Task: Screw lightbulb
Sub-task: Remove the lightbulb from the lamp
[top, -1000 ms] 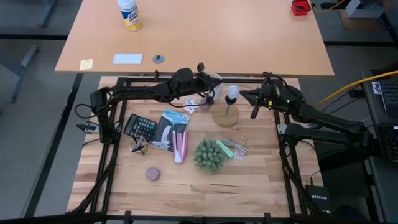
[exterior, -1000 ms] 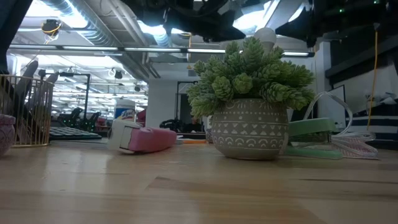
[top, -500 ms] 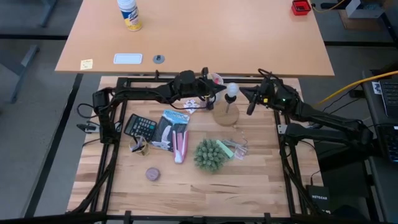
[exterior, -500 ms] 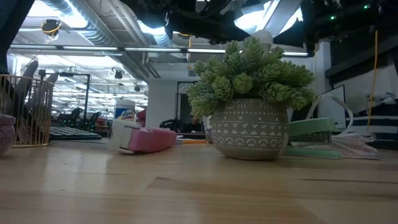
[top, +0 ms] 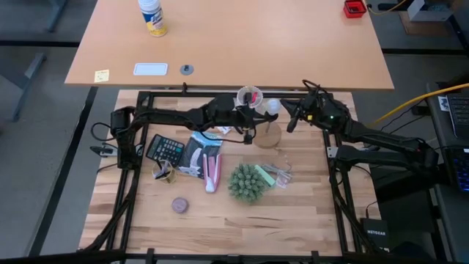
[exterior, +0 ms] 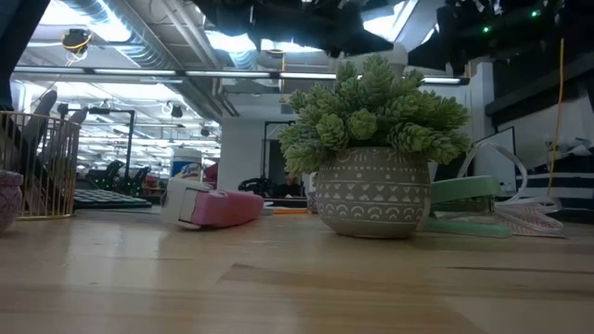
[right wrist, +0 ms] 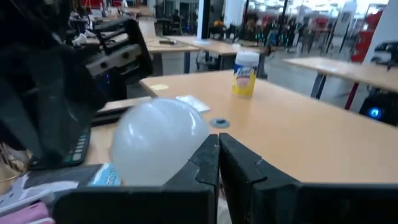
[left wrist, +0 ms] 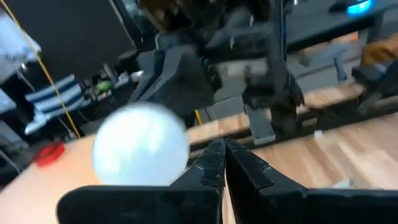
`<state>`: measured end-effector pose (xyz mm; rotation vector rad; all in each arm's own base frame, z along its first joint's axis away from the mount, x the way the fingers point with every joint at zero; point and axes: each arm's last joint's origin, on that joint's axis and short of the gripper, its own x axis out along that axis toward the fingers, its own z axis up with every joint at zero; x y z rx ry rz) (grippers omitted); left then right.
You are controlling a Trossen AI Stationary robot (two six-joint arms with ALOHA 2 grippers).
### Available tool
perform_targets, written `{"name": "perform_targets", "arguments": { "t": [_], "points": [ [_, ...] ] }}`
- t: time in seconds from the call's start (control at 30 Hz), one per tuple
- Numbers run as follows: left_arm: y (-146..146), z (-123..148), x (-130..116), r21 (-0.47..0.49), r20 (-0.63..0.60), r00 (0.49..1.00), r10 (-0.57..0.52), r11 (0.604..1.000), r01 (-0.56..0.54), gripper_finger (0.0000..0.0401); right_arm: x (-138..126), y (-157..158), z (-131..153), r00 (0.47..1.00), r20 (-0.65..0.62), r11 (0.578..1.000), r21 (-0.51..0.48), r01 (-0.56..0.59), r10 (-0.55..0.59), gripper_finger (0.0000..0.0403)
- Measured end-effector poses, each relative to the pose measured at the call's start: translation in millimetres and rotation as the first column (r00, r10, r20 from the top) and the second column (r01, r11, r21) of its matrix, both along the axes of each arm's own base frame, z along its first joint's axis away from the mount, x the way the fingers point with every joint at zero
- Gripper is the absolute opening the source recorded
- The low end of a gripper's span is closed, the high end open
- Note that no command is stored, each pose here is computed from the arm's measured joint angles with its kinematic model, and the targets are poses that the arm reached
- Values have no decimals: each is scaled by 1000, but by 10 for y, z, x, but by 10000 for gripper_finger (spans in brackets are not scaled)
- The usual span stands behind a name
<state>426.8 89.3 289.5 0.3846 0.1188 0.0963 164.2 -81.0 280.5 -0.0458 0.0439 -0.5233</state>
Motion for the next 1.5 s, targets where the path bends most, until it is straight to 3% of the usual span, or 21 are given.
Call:
{"name": "perform_targets", "arguments": {
  "t": [0.17, 0.37, 0.5, 0.77, 1.13, 1.5],
  "points": [
    [-5, 142, 3, 31, 139, 990, 21, 999, -26, 5, -80, 39, 98, 999, 46, 998, -60, 1, 2, 17],
    [118, 284, -44, 59, 273, 951, 146, 984, -168, 5, -234, 136, 213, 990, 122, 995, -68, -69, 77, 17],
    [278, 251, -74, 7, 260, 946, 192, 980, -201, 5, -257, 170, 178, 984, 107, 990, -3, -142, 142, 17],
    [503, 10, -34, -122, 192, 956, 223, 972, -202, 5, -191, 138, 57, 990, 29, 987, 77, -139, 138, 17],
    [348, -44, 14, -108, 124, 979, 164, 983, -151, 5, -103, 43, -35, 999, -32, 995, 95, 26, -23, 17],
    [110, -114, 78, -114, 61, 993, 105, 989, -97, 5, 51, -36, -116, 998, -49, 994, 100, 40, -35, 17]
  ]
}}
